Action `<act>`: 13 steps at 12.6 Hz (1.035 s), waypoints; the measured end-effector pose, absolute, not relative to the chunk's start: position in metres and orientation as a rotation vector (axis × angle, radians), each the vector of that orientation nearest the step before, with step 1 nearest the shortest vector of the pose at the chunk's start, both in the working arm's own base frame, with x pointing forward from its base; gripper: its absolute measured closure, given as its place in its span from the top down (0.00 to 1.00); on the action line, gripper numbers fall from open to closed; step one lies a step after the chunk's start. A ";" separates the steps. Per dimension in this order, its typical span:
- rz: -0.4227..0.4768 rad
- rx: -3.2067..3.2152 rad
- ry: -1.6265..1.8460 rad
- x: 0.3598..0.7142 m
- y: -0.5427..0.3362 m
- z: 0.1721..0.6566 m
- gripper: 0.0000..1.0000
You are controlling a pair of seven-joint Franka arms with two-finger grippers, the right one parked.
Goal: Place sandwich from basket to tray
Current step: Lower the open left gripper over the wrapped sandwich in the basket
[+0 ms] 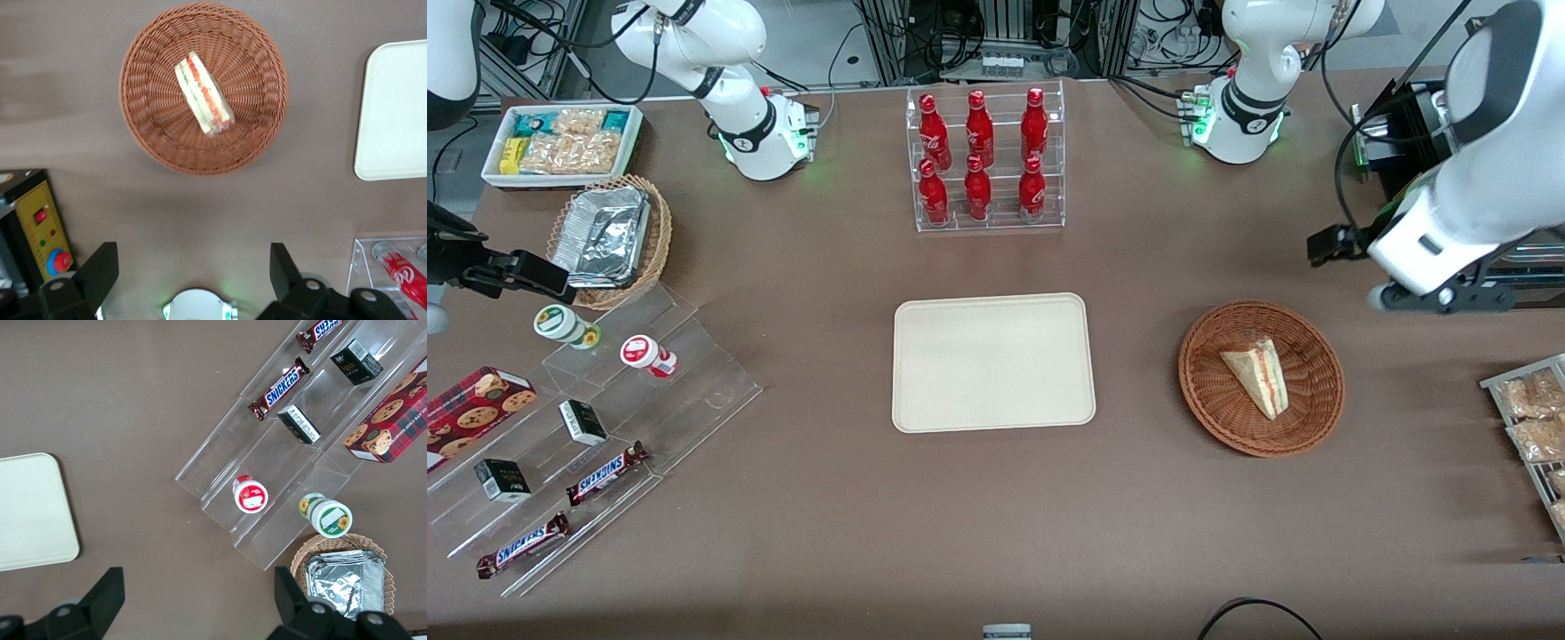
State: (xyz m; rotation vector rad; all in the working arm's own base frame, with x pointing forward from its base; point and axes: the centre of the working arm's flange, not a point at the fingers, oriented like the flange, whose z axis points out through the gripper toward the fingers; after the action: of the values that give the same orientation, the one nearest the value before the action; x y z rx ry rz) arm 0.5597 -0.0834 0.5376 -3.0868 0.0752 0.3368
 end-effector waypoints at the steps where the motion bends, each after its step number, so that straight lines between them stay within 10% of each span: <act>1: 0.328 -3.089 0.080 0.562 -0.085 0.521 1.00; 13: 0.069 -3.134 0.020 0.544 -0.067 0.353 1.00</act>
State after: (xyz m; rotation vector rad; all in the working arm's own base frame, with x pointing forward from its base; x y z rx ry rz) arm 0.5443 -0.0670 0.3526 -3.1336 0.0201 0.0688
